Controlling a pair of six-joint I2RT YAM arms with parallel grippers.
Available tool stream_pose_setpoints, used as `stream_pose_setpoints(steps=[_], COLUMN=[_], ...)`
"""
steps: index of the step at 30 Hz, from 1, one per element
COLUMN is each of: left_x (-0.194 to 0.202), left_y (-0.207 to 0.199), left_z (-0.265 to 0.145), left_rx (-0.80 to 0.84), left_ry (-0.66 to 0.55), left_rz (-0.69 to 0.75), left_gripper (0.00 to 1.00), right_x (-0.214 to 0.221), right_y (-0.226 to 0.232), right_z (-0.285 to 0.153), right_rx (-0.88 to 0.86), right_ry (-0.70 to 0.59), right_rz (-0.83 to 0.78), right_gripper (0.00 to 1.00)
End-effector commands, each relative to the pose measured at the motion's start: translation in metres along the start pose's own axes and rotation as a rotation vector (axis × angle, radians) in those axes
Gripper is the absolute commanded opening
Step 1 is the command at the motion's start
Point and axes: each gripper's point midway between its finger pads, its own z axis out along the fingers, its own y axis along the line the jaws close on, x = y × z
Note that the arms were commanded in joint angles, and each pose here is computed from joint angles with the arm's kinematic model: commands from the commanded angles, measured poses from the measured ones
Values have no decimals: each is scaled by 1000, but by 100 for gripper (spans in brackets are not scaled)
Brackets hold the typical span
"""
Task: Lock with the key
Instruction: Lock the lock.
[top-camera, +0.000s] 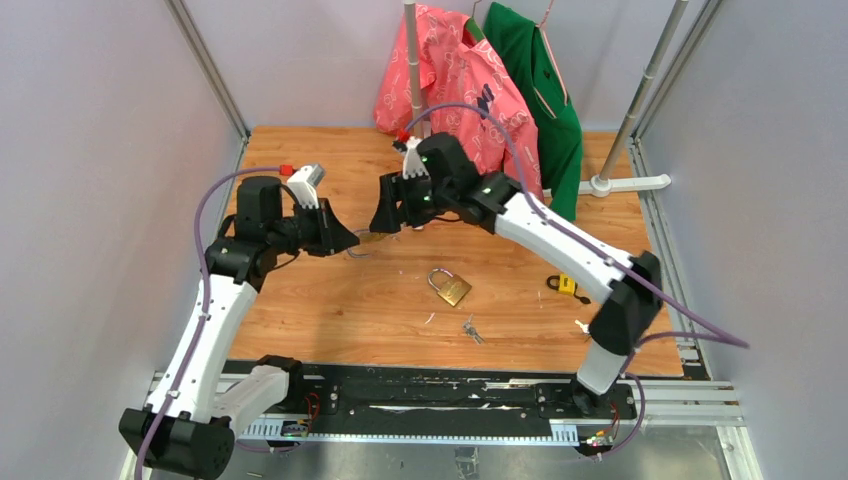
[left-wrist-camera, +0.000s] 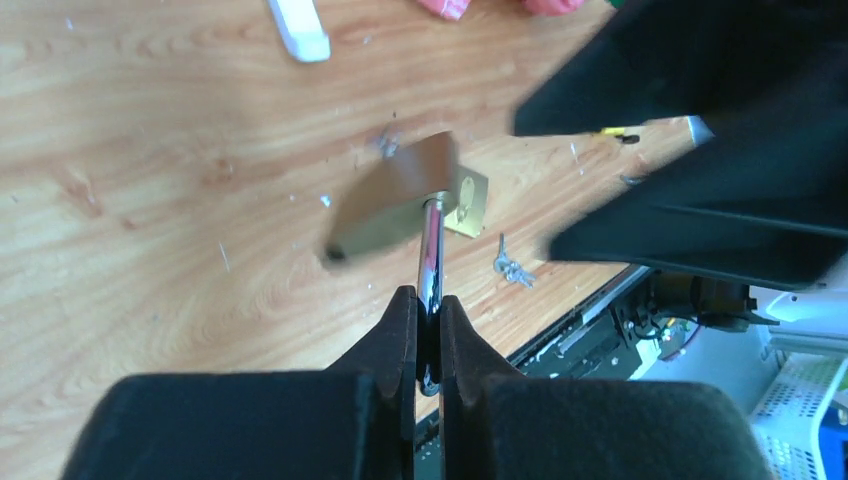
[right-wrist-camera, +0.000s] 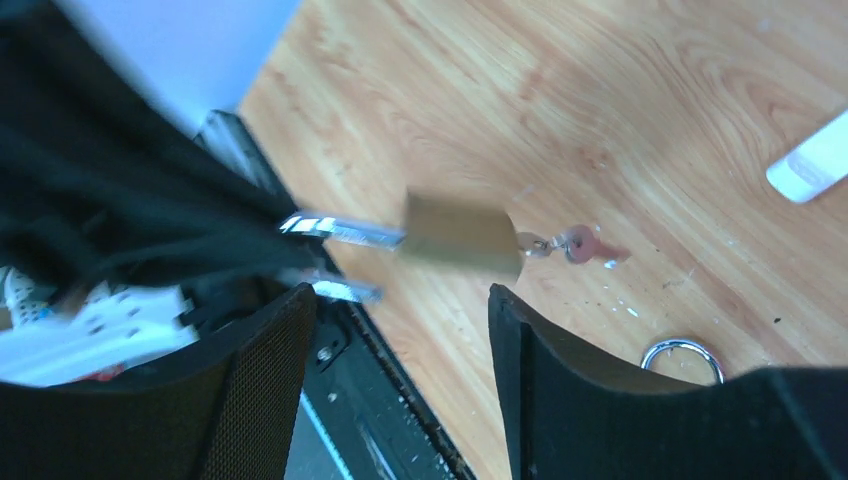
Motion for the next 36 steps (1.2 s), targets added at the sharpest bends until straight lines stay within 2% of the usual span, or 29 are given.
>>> stream_pose_setpoints(steps=[1, 6, 9, 12, 13, 18, 23, 25, 28, 36], left_x=[-40, -72, -82, -96, -100, -127, -144, -148, -149, -147], left_y=[-41, -77, -109, -141, -148, -190, -211, -217, -222, -227], left_z=[-19, -39, -56, -79, -85, -121, -136, -142, -147, -152], left_rx=[145, 251, 386, 511, 533, 673, 736, 750, 758, 779], left_ry=[-111, -203, -250, -350, -375, -488, -483, -485, -491, -488], left_rz=[167, 265, 322, 421, 450, 490, 442, 432, 426, 440], left_gripper=[0, 0, 0, 0, 0, 0, 0, 0, 0, 0], right_x=[-34, -46, -46, -61, -69, -73, -73, -76, -78, -91], right_y=[44, 74, 73, 68, 76, 92, 100, 100, 108, 128], right_z=[-78, -140, -165, -191, -203, -225, -242, -245, -249, -248], right_rx=[-184, -397, -436, -497, -537, -608, -618, -595, -629, -732], right_ry=[-107, -161, -232, -372, -447, -554, -676, -698, -698, -685], right_rz=[-157, -298, -333, -291, -329, -416, -536, -565, -591, -621], right_gripper=[67, 67, 66, 66, 67, 67, 68, 74, 79, 81])
